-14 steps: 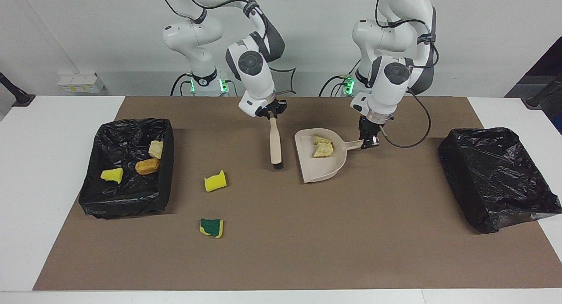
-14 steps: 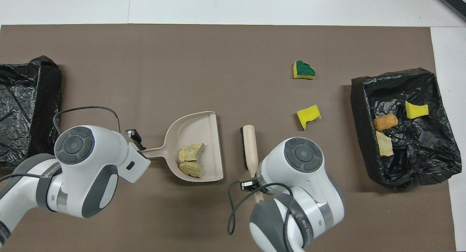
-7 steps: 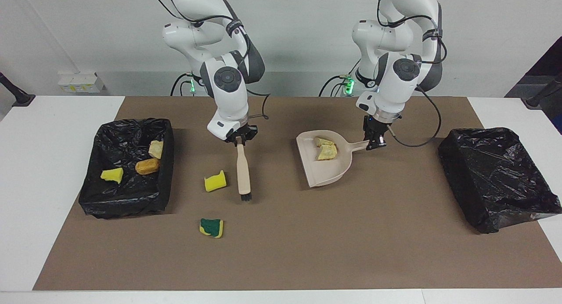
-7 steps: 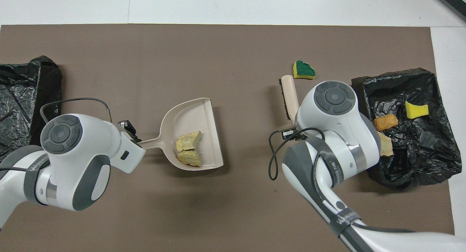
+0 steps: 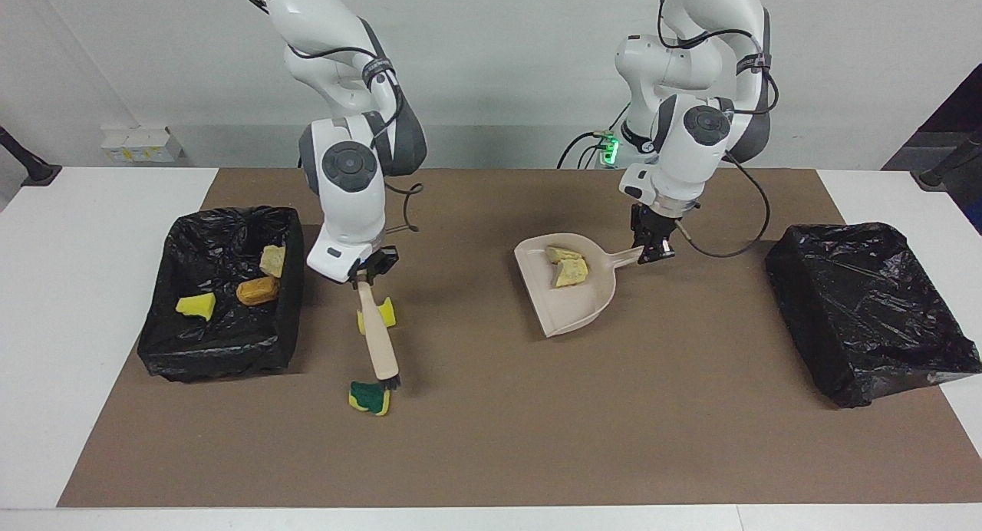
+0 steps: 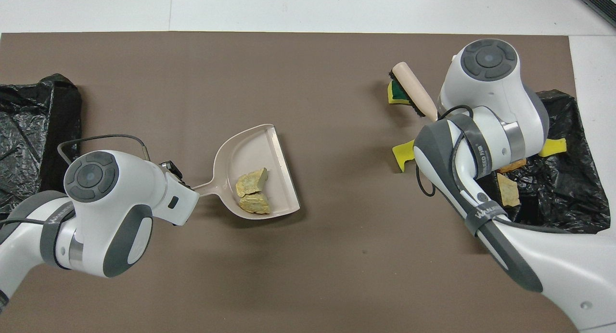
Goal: Sweep and dump trash in bin
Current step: 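Sweep the green sponge toward the dustpan with the right gripper's brush, then move the brush with the right gripper to the yellow sponge pieces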
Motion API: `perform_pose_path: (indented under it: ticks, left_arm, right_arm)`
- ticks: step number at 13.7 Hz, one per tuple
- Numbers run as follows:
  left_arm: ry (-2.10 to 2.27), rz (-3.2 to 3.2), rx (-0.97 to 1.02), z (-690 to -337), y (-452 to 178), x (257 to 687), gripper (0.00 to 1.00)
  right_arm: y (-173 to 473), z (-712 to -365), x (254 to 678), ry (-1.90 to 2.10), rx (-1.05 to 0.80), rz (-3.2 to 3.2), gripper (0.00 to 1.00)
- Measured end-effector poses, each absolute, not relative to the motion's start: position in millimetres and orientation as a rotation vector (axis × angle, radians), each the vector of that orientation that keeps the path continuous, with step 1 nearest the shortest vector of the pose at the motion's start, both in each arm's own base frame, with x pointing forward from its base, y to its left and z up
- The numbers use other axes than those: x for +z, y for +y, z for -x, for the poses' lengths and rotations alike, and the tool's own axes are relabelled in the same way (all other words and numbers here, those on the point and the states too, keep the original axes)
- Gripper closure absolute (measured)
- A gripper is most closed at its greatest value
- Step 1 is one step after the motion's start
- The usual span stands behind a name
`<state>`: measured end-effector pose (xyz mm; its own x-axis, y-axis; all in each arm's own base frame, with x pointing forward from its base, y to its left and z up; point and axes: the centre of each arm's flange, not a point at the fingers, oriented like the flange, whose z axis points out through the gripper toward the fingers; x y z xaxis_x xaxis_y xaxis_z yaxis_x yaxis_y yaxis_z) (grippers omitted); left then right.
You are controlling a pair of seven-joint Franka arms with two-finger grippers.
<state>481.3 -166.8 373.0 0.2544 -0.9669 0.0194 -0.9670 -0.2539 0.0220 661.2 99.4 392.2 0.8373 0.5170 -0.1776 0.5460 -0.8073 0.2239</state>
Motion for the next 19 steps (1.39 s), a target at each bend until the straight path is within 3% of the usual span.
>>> perform_pose_path:
  ticks: [4,8,12,16,19]
  left_arm:
    - [-1.87,-2.486,-0.004,-480,-169,372,0.69]
    - [-1.865,-2.486,-0.017,-477,-174,372,0.69]
    - [-1.845,-2.495,-0.041,-474,-176,369,0.69]
    - [-1.793,-2.529,-0.074,-467,-187,365,0.69]
    - [-1.761,-2.577,-0.139,-464,-186,361,0.69]
  right_arm:
    - [71,-700,375,0.793,-0.139,-2.696,0.74]
    - [80,-695,359,0.723,-0.201,-2.8,0.74]
    - [163,-662,349,0.522,-0.334,-2.927,0.74]
    - [274,-601,361,0.516,-0.47,-2.989,0.74]
    - [317,-564,369,0.449,-0.516,-2.996,0.74]
